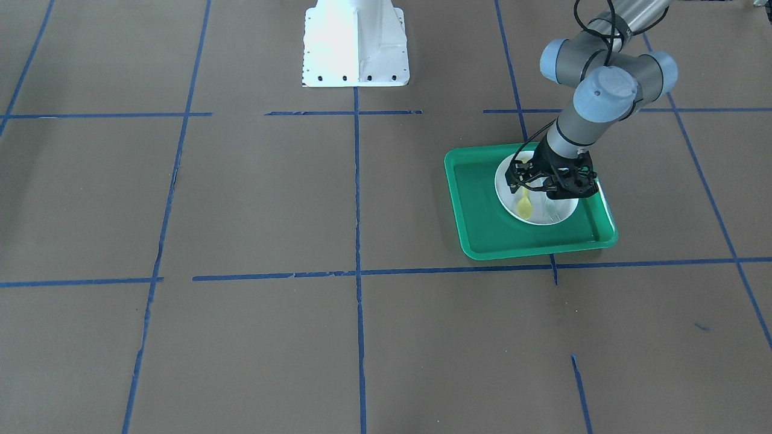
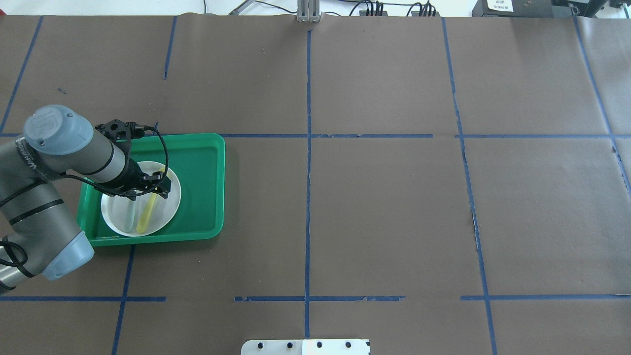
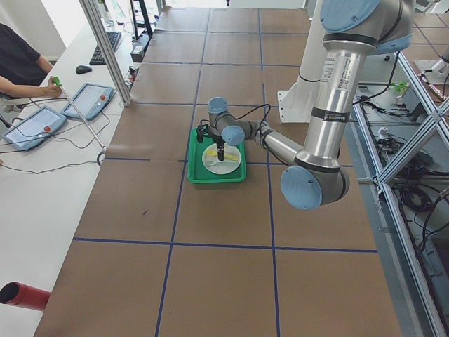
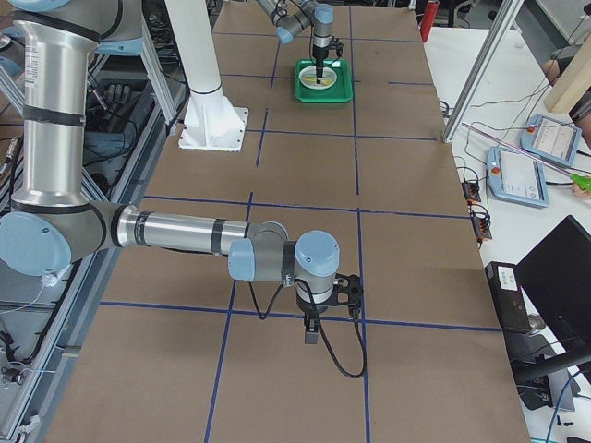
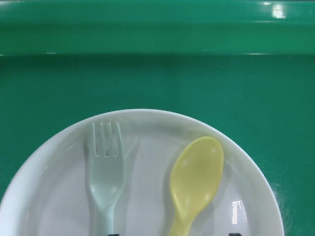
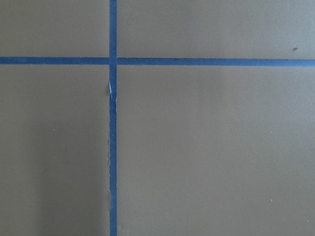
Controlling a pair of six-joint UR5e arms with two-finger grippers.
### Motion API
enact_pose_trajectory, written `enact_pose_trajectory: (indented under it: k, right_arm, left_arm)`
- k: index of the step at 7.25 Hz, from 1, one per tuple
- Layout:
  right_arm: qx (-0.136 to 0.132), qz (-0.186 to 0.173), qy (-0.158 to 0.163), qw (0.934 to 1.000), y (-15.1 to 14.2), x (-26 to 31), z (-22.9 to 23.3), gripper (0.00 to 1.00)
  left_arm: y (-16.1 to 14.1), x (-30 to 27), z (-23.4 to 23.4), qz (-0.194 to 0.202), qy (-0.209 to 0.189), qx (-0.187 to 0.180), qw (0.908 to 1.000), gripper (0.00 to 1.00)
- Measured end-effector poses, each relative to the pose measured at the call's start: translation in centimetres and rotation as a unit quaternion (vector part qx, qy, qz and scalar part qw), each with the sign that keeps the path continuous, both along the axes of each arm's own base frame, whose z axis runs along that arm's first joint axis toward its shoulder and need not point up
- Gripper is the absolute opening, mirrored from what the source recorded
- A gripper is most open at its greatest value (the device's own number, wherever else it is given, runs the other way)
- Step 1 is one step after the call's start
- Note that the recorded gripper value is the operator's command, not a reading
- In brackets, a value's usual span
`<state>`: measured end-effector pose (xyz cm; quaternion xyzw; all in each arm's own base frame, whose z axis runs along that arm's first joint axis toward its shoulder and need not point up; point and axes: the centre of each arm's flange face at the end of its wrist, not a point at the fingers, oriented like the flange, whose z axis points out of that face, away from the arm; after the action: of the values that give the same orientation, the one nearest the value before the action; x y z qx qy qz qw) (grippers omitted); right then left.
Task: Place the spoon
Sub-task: 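Lower the left gripper and close it on the yellow spoon handle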
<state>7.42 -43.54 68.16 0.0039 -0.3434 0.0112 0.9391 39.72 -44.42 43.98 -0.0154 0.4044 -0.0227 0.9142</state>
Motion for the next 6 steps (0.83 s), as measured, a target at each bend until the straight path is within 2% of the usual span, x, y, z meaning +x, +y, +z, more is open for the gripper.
enact_pose_trajectory:
  k: [2, 4, 6]
  right_arm:
    - [0.000, 0.000, 0.000, 1.0000, 0.00, 0.00, -0.01, 1.00]
    - [0.000, 0.000, 0.000, 1.0000, 0.00, 0.00, 0.00, 1.00]
    - [0.000, 0.000, 0.000, 1.0000, 0.00, 0.00, 0.00, 1.00]
  left_arm:
    - [0.12, 0.18, -0.01, 0.002, 0.000, 0.000, 1.0000, 0.64]
    - [0.27, 0.46, 0.06, 0.005, 0.000, 0.000, 1.0000, 0.61]
    - [0.31, 0.60, 0.18, 0.006, -0.001, -0.001, 1.0000, 0.38]
